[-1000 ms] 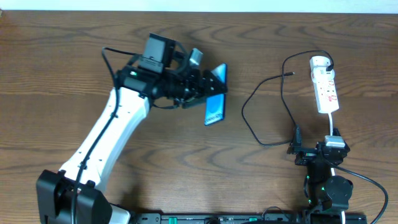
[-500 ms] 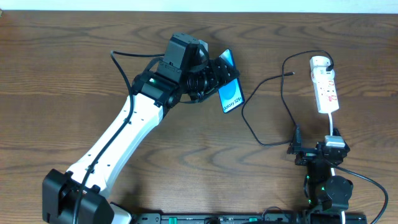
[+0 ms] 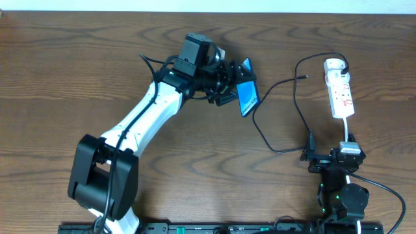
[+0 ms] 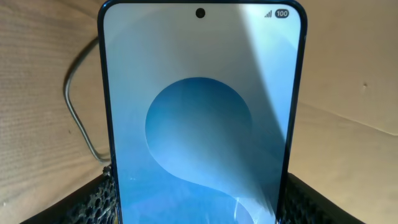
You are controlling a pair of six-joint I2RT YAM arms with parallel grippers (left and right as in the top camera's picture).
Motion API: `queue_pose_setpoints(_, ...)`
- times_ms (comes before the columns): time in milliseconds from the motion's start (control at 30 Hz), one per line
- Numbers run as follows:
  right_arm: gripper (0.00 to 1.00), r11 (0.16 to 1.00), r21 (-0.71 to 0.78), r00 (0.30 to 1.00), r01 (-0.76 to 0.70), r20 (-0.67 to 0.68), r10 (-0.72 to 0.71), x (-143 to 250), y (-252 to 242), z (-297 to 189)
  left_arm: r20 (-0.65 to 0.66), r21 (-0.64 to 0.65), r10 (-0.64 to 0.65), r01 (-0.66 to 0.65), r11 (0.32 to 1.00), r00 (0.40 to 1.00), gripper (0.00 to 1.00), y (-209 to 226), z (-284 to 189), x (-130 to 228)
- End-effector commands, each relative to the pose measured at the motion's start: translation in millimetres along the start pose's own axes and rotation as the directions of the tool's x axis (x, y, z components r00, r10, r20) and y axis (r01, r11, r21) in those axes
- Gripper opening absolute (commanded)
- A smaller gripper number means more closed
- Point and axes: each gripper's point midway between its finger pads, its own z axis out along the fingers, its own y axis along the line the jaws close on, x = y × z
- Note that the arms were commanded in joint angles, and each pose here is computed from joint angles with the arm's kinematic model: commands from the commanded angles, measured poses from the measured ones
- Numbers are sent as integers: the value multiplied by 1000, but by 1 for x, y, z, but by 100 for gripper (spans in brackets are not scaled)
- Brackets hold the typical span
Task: Plug charger to phone and switch on socket
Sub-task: 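Lift the phone with the left gripper and tilt it upright toward center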
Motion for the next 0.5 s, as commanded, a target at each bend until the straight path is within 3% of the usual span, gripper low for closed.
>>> queue_pose_setpoints(0,99,1000,12,1000,-11,1,11,0,-3,0,-99,107,16,-5,994,995,59,-18,-21,5)
queue_pose_setpoints(467,99,1000,12,1000,-11,1,11,0,-3,0,-90,172,-22,37,984,996,59,-16,-58,-20)
